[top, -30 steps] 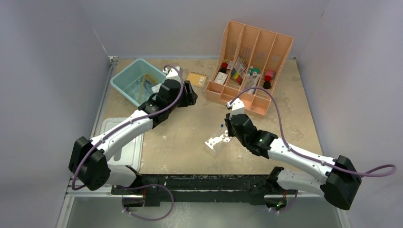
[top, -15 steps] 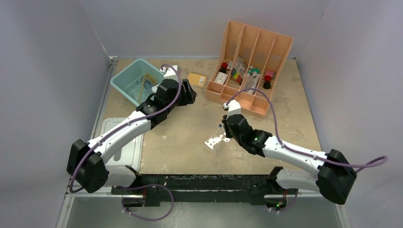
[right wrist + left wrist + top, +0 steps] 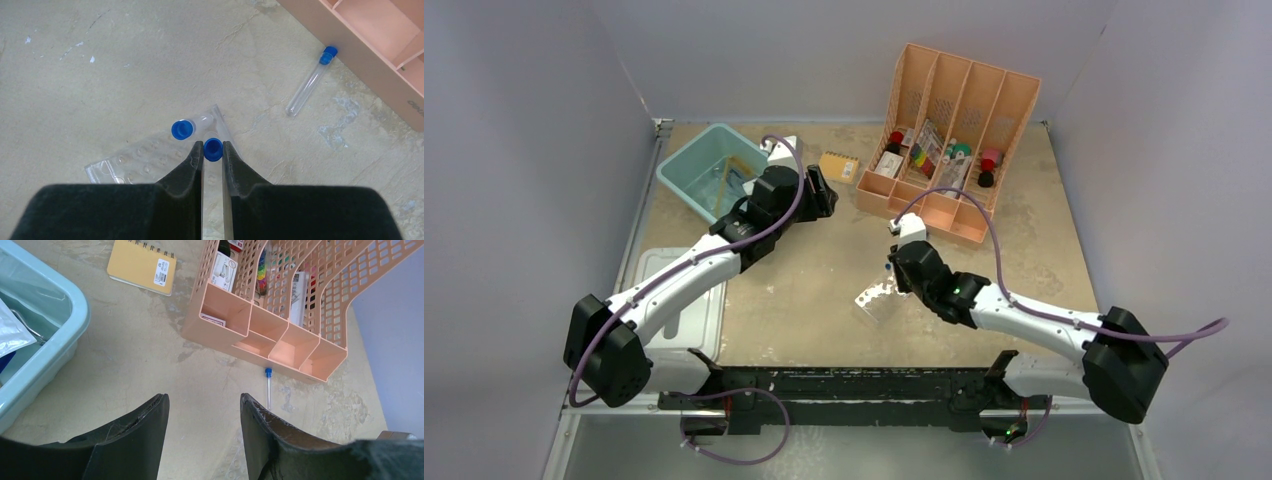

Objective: Organize the chemistry lab equipment

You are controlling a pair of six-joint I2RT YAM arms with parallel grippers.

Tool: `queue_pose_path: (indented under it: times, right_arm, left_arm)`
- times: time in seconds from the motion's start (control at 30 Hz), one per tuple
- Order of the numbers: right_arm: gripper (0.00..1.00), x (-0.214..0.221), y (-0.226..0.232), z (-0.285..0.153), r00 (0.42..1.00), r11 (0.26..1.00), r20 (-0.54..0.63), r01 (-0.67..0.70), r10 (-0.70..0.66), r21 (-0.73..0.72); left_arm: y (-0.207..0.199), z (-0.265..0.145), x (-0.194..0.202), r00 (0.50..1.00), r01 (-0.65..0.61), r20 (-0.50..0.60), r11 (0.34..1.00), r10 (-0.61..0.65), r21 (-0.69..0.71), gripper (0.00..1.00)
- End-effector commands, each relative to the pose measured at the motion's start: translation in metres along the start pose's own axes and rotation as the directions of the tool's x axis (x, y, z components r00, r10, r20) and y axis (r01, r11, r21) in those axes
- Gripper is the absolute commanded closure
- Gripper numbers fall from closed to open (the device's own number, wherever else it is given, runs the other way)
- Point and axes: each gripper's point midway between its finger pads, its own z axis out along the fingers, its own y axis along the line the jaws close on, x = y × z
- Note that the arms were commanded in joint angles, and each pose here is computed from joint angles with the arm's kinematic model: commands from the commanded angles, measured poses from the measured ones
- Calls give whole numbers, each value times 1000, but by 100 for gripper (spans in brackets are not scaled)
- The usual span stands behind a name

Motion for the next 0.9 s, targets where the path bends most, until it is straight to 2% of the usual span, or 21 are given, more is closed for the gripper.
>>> queue_pose_path:
  times: [0.0, 0.07, 0.17, 0.27, 0.57, 0.7, 0.87]
  right_arm:
    - [85, -5, 5, 0, 1000, 1000, 18, 7, -7, -22]
    - [78, -5, 6, 0, 1000, 1000, 13, -1, 2, -23]
    - [61, -9, 7, -6, 999, 999, 25, -39, 39, -35]
    - [49, -17, 11, -14, 998, 996, 43, -45, 49, -78]
    - [45, -45, 9, -33, 995, 993, 39, -84, 87, -81]
    - [39, -53, 4, -26, 995, 993, -25, -97, 96, -63]
    - [34, -51, 13, -11, 995, 996, -90, -51, 44, -77]
  left_arm:
    - [-7, -3, -20, 998, 15, 61, 1000, -17, 27, 47]
    - [-7, -3, -20, 998, 15, 60, 1000, -17, 27, 47]
    - [-7, -3, -19, 998, 14, 59, 1000, -15, 28, 47]
    - [-7, -4, -20, 998, 11, 60, 1000, -13, 28, 47]
    - [-10, -3, -11, 999, 19, 29, 999, -20, 51, 47]
    - [-8, -4, -4, 1000, 24, 11, 998, -25, 55, 47]
    - [-3, -9, -6, 999, 31, 24, 999, -31, 35, 47]
